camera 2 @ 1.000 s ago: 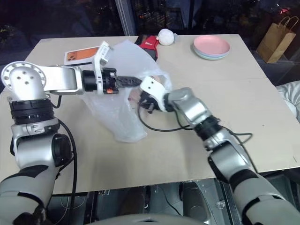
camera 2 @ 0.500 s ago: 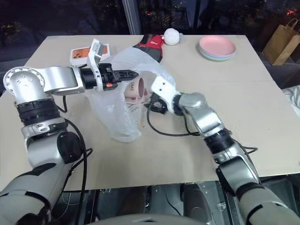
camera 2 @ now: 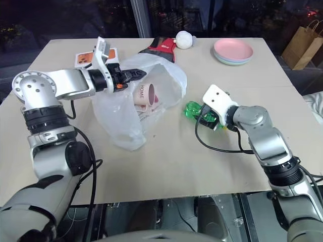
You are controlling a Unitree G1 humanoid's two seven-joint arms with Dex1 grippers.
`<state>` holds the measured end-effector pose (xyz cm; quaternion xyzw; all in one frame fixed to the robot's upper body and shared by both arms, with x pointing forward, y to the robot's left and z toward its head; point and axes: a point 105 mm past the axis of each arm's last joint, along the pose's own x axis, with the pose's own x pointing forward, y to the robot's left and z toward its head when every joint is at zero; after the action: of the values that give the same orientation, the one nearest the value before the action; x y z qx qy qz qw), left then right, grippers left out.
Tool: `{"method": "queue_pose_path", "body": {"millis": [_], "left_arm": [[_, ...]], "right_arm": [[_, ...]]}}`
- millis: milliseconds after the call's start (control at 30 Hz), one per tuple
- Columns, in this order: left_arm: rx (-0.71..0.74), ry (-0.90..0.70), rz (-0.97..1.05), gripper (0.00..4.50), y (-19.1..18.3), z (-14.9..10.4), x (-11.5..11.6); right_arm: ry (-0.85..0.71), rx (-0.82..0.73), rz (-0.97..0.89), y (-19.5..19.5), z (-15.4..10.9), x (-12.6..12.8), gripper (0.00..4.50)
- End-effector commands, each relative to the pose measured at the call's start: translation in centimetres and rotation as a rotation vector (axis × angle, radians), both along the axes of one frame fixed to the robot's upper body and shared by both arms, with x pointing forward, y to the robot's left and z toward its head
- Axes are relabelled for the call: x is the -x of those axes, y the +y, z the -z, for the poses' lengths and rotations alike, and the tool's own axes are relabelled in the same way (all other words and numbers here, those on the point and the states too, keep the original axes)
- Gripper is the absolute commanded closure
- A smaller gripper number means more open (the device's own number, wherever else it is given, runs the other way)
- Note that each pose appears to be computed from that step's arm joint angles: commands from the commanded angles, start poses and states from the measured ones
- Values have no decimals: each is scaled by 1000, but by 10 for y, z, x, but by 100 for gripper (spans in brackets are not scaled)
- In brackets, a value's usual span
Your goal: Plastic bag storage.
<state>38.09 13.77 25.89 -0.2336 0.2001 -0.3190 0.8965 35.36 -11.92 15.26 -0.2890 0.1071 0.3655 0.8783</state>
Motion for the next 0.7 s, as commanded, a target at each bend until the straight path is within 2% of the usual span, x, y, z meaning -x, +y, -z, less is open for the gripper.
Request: {"method": "queue_pose_path", "body": {"millis": [33, 133, 167, 233, 267, 567, 700], "left_arm": [[-59, -146, 10, 450, -2, -26, 6], [-87, -171, 30, 450, -3, -28, 10], [-83, -170, 33, 450, -3, -28, 10], [-59, -160, 34, 450, -2, -29, 10], [-49, -154, 31, 450, -1, -29, 9], [-21, -142, 40, 450, -6, -33, 7], [-18, -126, 119, 450, -13, -32, 15]], "right_arm": [[128, 7, -10, -9, 29, -6, 4], [147, 5, 13, -15, 39, -15, 4], [149, -7, 8, -15, 38, -15, 55], [147, -29, -23, -12, 35, -11, 129], [140, -51, -43, -8, 31, -8, 141], [160, -256, -290, 48, -9, 55, 141], [156, -287, -276, 78, -19, 47, 141]]}}
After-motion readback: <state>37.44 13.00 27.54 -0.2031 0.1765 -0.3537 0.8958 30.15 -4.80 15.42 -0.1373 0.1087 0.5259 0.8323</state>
